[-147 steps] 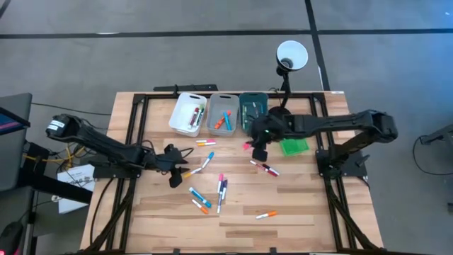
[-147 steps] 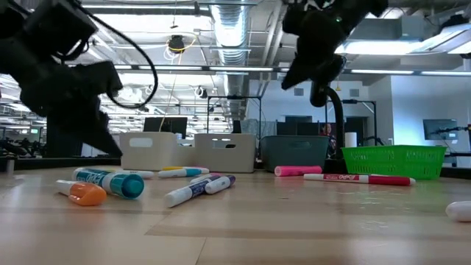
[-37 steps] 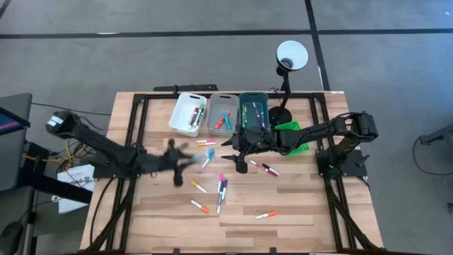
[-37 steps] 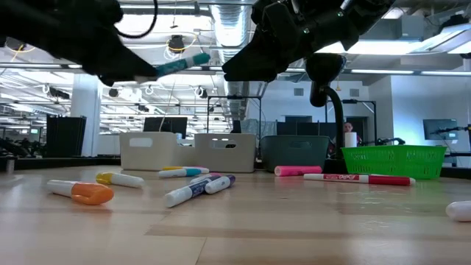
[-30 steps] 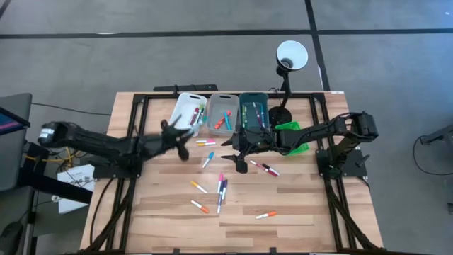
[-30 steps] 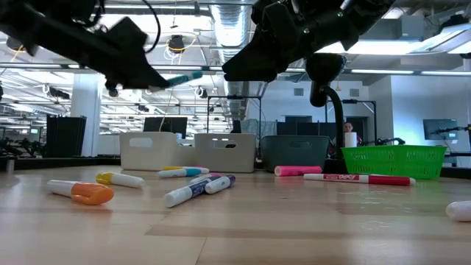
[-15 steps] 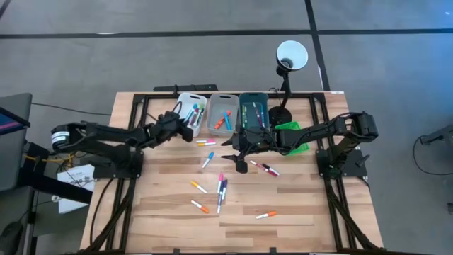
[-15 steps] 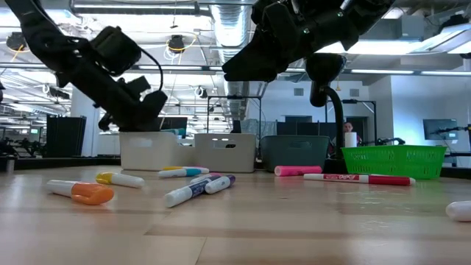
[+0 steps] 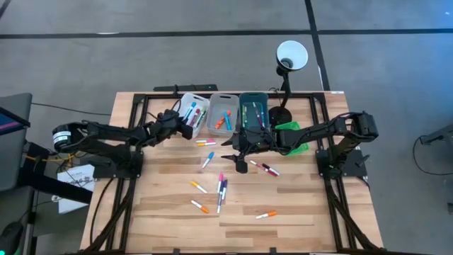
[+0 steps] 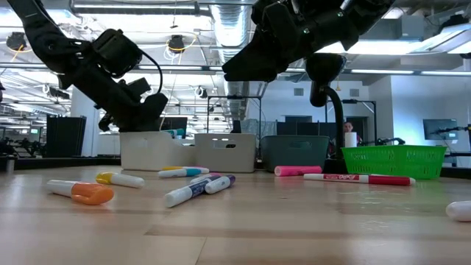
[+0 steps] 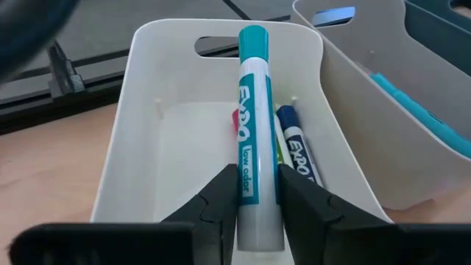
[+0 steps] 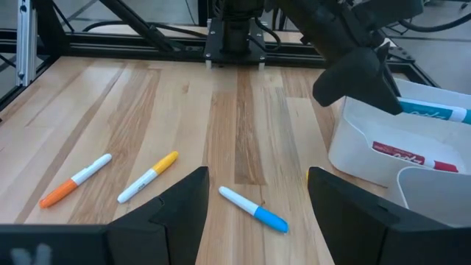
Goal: Pick & Place Markers
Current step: Put the violet marker pen into the blue bin, then put the yellow highlighter pen into the green bin
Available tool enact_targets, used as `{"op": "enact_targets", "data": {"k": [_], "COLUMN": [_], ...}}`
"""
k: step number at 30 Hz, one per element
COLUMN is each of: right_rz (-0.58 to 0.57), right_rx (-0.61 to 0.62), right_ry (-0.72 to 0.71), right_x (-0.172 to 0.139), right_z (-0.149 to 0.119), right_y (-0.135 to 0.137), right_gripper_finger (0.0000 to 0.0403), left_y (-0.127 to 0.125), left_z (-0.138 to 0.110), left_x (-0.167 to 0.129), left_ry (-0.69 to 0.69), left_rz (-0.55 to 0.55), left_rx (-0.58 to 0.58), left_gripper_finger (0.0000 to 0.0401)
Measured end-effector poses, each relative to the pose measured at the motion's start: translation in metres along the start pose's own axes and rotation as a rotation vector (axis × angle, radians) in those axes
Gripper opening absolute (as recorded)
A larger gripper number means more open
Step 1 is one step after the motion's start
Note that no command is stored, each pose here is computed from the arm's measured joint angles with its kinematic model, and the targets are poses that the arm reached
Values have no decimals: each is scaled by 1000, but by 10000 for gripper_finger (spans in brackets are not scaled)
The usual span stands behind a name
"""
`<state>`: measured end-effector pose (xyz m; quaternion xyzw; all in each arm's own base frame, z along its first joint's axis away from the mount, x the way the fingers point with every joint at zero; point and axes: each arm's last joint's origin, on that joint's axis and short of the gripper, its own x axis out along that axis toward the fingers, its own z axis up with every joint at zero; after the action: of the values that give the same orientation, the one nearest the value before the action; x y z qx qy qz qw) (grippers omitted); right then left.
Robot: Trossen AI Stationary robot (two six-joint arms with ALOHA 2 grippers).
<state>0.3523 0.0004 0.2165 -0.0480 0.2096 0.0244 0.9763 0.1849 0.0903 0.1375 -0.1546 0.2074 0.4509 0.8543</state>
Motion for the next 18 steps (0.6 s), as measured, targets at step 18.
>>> {"op": "enact_targets", "data": {"k": [18], "right_rz": [0], "right_rx": [0], "right_ry": [1], "right_x": [0], "right_z": [0], "right_y": [0], "right_gripper_finger": [221], "left_y": [-4], "left_z": [5], "left_x": [-1], "left_ry": [-66], "left_rz": [-41], "left_rx": [35], "left_gripper_finger": [169]}}
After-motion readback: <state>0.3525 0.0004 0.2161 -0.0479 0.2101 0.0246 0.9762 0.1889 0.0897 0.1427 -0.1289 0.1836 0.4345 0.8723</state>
